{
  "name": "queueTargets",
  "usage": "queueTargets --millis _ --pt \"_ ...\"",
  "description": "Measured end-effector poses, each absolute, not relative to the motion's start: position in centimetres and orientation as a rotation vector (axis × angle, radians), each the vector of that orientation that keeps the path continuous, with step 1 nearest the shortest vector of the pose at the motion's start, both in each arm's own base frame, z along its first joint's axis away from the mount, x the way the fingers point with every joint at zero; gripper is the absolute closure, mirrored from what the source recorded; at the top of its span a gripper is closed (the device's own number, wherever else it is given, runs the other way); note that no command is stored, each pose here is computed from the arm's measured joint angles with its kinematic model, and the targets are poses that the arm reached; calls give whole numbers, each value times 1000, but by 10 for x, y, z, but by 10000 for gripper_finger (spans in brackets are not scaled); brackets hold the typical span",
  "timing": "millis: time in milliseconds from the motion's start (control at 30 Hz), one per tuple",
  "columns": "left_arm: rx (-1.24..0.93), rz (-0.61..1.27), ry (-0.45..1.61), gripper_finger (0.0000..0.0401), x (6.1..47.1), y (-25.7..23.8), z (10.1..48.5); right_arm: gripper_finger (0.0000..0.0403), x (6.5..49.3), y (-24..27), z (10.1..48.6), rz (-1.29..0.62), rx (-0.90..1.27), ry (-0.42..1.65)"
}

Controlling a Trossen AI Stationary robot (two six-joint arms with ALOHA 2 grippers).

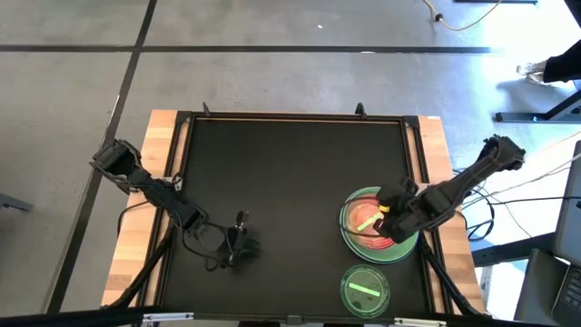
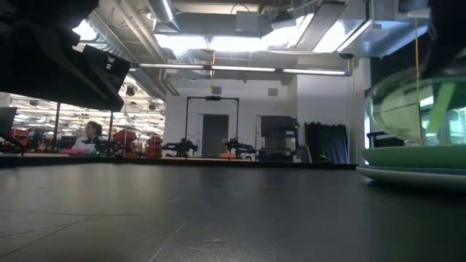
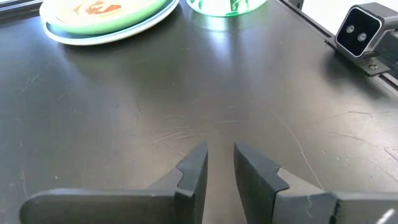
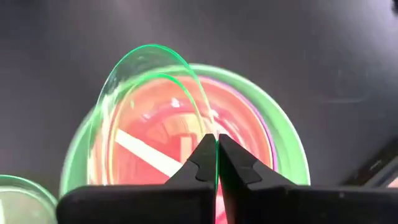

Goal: Stack plastic plates
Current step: Stack the left green plate on top of pink plate

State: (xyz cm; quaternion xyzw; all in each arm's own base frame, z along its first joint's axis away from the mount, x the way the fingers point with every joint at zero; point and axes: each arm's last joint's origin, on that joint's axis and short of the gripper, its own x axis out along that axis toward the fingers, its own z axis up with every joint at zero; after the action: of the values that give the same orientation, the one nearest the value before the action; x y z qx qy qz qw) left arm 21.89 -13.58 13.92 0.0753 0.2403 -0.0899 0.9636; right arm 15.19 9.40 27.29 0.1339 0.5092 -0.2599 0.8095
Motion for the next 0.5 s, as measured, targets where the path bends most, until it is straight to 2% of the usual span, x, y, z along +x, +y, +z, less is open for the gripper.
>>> queueTargets --millis 233,500 --pt "154 -180 486 329 219 -135 139 402 138 86 235 -651 306 1203" --pt "149 -165 487 329 221 -132 139 402 131 81 216 -741 334 1230"
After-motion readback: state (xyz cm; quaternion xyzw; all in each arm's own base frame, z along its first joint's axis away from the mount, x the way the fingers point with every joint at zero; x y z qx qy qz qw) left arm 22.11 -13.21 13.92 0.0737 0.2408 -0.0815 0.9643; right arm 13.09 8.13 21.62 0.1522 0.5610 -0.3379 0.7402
